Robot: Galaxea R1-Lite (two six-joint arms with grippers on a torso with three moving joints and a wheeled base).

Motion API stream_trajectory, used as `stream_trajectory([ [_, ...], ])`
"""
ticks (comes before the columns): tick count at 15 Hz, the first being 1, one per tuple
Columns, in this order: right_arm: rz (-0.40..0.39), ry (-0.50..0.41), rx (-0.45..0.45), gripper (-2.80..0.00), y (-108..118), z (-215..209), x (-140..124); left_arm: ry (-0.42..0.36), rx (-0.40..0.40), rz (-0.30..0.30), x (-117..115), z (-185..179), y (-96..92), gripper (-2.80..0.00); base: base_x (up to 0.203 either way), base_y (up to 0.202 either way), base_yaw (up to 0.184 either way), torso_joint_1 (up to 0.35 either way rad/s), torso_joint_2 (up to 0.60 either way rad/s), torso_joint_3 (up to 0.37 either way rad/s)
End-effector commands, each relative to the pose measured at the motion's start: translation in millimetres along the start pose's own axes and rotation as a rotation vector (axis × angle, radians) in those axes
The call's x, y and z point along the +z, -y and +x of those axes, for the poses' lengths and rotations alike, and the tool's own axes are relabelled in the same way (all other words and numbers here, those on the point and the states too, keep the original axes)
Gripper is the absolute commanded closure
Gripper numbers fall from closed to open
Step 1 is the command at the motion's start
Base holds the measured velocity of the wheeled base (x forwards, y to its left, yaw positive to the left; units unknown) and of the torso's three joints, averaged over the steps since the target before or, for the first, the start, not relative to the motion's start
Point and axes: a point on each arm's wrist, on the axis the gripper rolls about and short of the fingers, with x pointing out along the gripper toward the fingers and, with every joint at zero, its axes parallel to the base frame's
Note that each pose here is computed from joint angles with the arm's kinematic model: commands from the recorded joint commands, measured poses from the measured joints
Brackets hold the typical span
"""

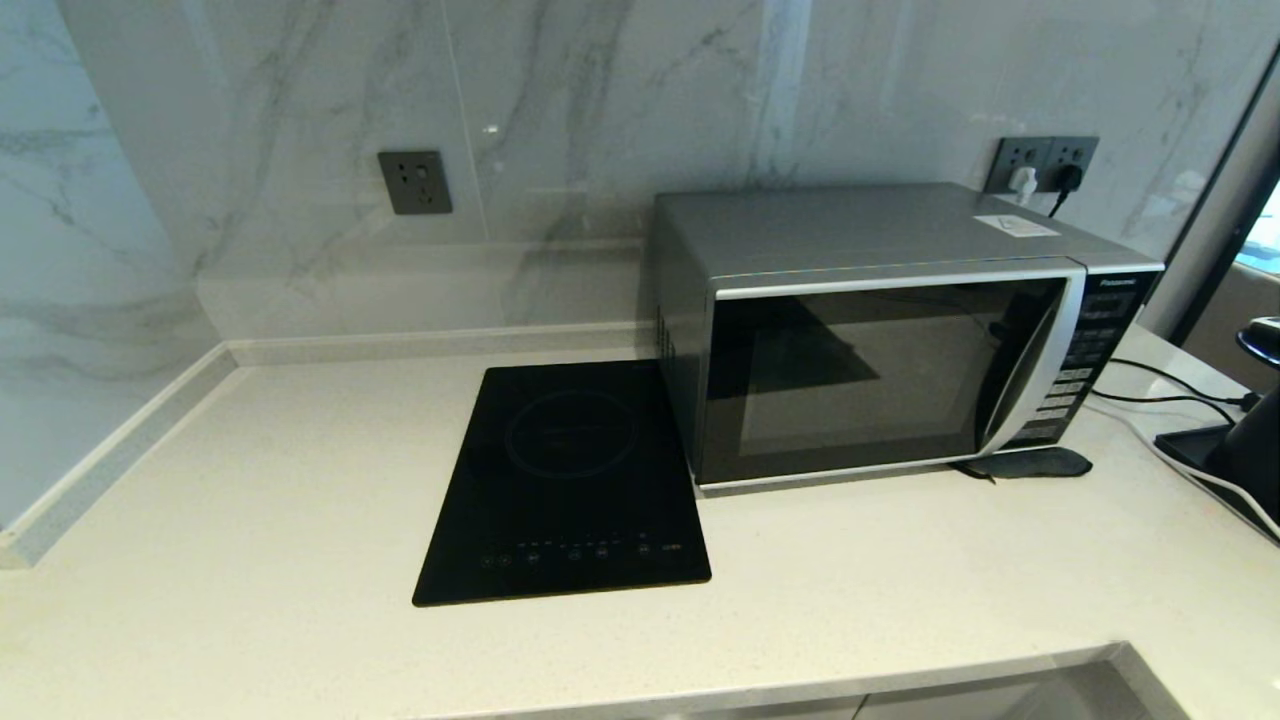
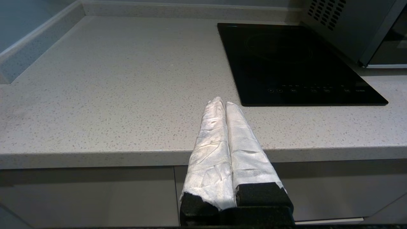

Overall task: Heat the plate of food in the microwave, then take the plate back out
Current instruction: Open the microwave oven

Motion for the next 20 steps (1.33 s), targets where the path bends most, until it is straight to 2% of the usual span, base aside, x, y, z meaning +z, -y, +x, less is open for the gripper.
stream_trajectory([
  [1,-0.098,-0.004,-0.014,0.00,-5.5,10.9,-8.0,-0.001,0.001,-0.001,0.1,0.1,0.0,0.00,0.000,0.000,0.000,0.000,0.00,0.000],
  [4,-0.127,0.077,-0.016,0.00,-11.3,23.2,-14.8,-0.001,0.001,-0.001,0.1,0.1,0.0,0.00,0.000,0.000,0.000,0.000,0.00,0.000],
  [5,-0.163,0.093,-0.020,0.00,-14.0,28.7,-17.3,-0.001,0.001,-0.001,0.1,0.1,0.0,0.00,0.000,0.000,0.000,0.000,0.00,0.000],
  [8,-0.255,0.072,-0.027,0.00,-17.7,36.8,-21.3,-0.001,0.001,-0.001,0.1,0.1,0.0,0.00,0.000,0.000,0.000,0.000,0.00,0.000],
  [18,-0.306,-0.027,-0.043,0.00,-30.3,67.0,-32.0,-0.001,0.001,-0.001,0.1,0.1,0.0,0.00,0.000,0.000,0.000,0.000,0.00,0.000],
  [20,-0.302,0.010,-0.037,0.00,-32.7,72.5,-26.0,-0.001,0.001,-0.001,0.1,0.1,0.0,0.00,0.000,0.000,0.000,0.000,0.00,0.000],
])
